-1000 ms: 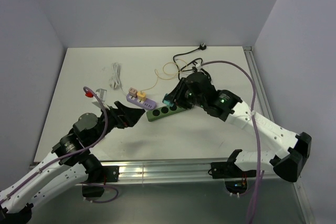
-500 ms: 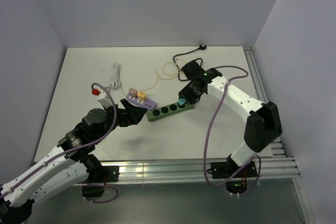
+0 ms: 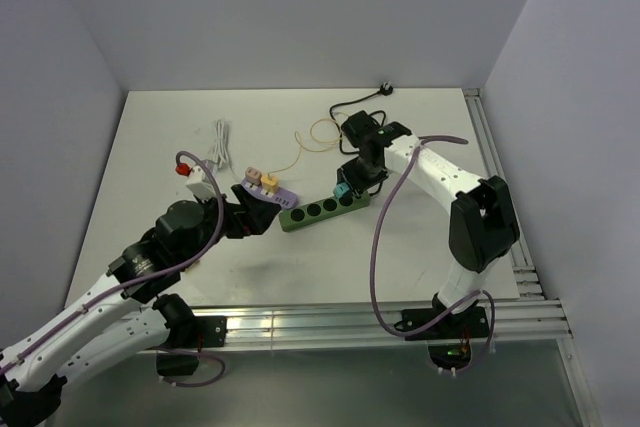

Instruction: Insert the plug

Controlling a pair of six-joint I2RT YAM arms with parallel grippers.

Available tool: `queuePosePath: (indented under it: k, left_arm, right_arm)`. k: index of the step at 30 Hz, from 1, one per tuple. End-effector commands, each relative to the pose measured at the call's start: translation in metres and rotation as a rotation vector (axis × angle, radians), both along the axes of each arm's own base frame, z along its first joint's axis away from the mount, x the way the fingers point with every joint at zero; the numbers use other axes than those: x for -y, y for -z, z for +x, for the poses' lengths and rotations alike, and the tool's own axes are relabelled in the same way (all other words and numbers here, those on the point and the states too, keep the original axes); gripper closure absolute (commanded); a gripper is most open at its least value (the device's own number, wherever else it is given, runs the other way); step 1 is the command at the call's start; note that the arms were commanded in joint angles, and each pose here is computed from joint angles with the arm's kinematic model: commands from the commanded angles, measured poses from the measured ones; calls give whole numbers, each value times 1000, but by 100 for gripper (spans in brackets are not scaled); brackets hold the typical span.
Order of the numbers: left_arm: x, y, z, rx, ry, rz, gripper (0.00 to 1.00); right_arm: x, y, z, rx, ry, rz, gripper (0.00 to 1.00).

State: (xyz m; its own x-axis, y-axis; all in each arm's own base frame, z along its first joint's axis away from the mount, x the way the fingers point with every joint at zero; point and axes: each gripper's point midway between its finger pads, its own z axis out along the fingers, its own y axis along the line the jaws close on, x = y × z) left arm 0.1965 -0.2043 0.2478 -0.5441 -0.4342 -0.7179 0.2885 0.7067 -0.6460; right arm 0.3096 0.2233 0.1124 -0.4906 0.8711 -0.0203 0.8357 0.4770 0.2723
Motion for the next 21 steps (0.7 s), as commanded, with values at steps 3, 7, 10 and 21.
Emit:
queuePosePath:
  k: [3,7,10,21]
  left_arm:
    - [-2,-22,-1,57,12,-1,1]
    - [-3,-26,0,66,10,3,1]
    - [-4,-27,1,72,7,9,0]
    - [-4,-26,1,72,8,25,1]
  right_arm:
    - [11,4,8,-44,111,-32,100]
    - [16,11,9,-87,150,-58,100]
    - [13,15,11,-107,151,-59,100]
    - [19,29,10,-139,180,-88,100]
